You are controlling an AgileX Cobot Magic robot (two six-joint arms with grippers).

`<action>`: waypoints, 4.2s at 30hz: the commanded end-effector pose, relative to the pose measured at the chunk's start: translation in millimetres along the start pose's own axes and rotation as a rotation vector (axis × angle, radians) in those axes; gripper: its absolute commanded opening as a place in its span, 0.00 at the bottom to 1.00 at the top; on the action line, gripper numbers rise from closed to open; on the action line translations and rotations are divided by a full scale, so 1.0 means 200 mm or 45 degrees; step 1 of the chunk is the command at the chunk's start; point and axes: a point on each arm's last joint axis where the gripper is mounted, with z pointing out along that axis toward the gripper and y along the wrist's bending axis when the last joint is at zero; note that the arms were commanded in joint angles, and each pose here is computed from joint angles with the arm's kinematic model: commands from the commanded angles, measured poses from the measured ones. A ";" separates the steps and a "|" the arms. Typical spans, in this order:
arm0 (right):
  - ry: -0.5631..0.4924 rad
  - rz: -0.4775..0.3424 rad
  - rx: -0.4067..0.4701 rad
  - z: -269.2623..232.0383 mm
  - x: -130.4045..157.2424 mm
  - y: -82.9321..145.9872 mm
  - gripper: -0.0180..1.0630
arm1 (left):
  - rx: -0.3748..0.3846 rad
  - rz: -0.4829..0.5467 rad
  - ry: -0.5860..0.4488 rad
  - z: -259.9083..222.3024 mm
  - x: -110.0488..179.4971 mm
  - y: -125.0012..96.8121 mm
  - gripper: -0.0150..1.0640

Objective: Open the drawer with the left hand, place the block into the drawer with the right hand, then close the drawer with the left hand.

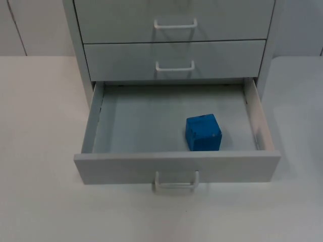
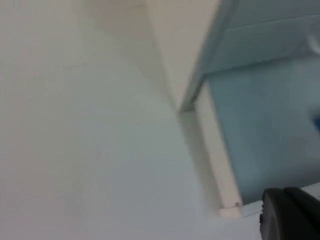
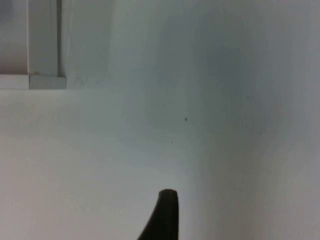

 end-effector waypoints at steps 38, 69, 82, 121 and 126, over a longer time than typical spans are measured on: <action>-0.016 -0.023 0.033 -0.01 0.00 -0.02 0.72 | 0.034 1.450 0.303 0.79 0.51 -0.79 0.01; -0.050 -0.023 0.034 -0.01 -0.02 -0.02 0.72 | -0.285 1.527 0.199 1.12 0.68 -0.79 0.01; -0.057 -0.019 0.035 -0.01 -0.02 -0.02 0.72 | -0.436 1.484 0.168 1.23 0.60 -0.77 0.01; -0.062 0.016 0.032 -0.01 -0.02 -0.02 0.72 | -0.524 1.199 0.129 1.52 0.24 -0.53 0.01; -0.066 0.016 0.033 -0.01 -0.02 -0.02 0.72 | -0.546 1.169 0.107 1.59 0.19 -0.51 0.01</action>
